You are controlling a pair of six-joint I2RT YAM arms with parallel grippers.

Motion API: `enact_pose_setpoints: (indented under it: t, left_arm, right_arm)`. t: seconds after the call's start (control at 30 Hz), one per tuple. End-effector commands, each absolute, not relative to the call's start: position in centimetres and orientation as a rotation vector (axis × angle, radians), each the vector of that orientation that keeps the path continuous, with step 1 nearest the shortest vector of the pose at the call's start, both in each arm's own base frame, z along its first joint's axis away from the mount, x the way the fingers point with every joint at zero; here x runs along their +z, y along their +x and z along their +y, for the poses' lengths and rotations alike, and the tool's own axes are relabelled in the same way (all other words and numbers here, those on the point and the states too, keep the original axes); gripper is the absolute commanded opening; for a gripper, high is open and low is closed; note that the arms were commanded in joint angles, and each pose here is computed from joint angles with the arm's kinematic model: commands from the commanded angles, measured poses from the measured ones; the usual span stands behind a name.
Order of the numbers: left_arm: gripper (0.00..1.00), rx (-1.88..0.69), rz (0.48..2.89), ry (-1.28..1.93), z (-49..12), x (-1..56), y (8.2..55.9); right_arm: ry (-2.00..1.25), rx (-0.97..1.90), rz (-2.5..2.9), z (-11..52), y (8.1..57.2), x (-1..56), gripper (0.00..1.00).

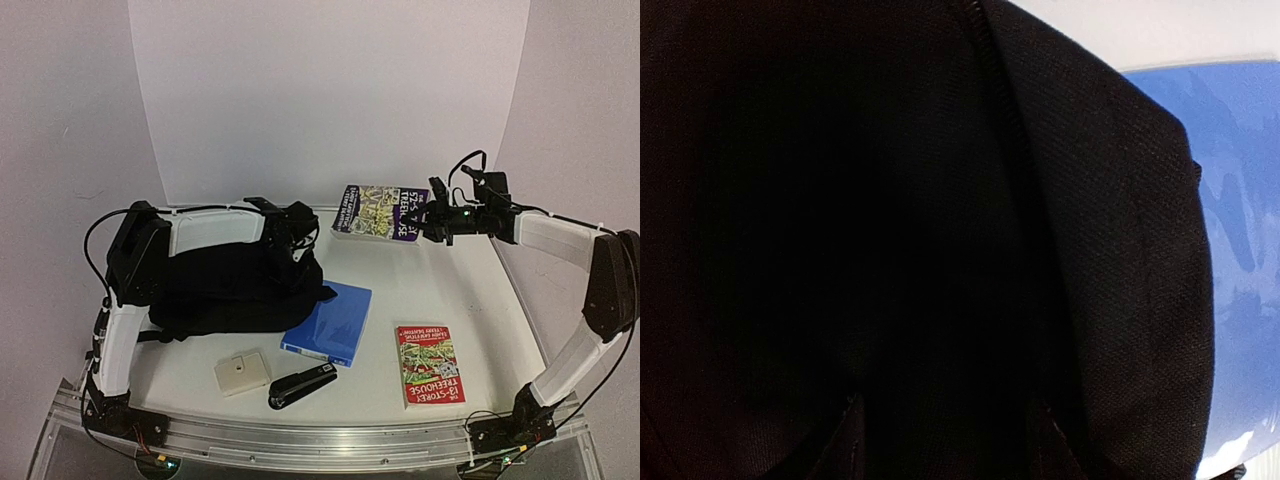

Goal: Pack the student bag
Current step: Place the book in the student bag.

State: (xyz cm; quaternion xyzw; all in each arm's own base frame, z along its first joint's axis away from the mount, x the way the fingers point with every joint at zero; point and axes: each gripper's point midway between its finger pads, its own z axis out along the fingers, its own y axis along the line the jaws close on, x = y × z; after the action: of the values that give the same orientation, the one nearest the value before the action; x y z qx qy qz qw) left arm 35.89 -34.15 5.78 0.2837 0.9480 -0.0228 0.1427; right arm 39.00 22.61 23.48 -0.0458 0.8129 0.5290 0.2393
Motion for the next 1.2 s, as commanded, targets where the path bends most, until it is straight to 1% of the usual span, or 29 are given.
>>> enact_pose_setpoints:
  t: [0.0, 0.03, 0.17, 0.2, 0.33, 0.5, 0.67, 0.8, 0.9, 1.17]
  left_arm:
    - [0.38, 0.012, 2.712, 0.801, -33.2, 6.9, 36.7]
    - [0.33, 0.014, 2.707, 0.795, -33.0, 7.2, 36.8]
    - [0.04, 0.042, 2.675, 0.757, -32.1, 8.8, 37.6]
    - [0.01, 0.05, 2.663, 0.745, -31.9, 9.2, 37.9]
    - [0.0, 0.035, 2.6, 0.69, -31.1, 12.1, 38.6]
    - [0.0, -0.057, 2.482, 0.582, -30.4, 17.4, 39.2]
    - [0.0, -0.257, 2.369, 0.479, -29.5, 22.3, 39.3]
    - [0.0, -0.431, 2.284, 0.429, -28.4, 25.2, 38.9]
    - [0.0, -0.467, 2.252, 0.395, -27.4, 26.2, 38.9]
    - [0.0, -0.58, 2.243, 0.379, -28.3, 26.4, 38.6]
  right_arm:
    - [-0.218, 1.462, 2.126, 23.2, 39.2, 25.6, 0.0]
    - [-0.218, 1.462, 2.127, 23.2, 39.2, 25.5, 0.0]
    - [-0.22, 1.462, 2.124, 23.2, 39.2, 25.6, 0.0]
    - [-0.222, 1.462, 2.123, 23.2, 39.2, 25.7, 0.0]
    - [-0.228, 1.461, 2.12, 23.2, 39.1, 25.8, 0.0]
    - [-0.232, 1.468, 2.122, 23.3, 39.0, 25.7, 0.0]
    - [-0.248, 1.486, 2.148, 24.1, 38.3, 24.7, 0.0]
    - [-0.279, 1.52, 2.192, 25.9, 37.5, 23.1, 0.0]
    - [-0.309, 1.564, 2.204, 28.1, 37.2, 22.5, 0.0]
    - [-0.284, 1.784, 2.166, 36.2, 37.8, 22.0, 0.0]
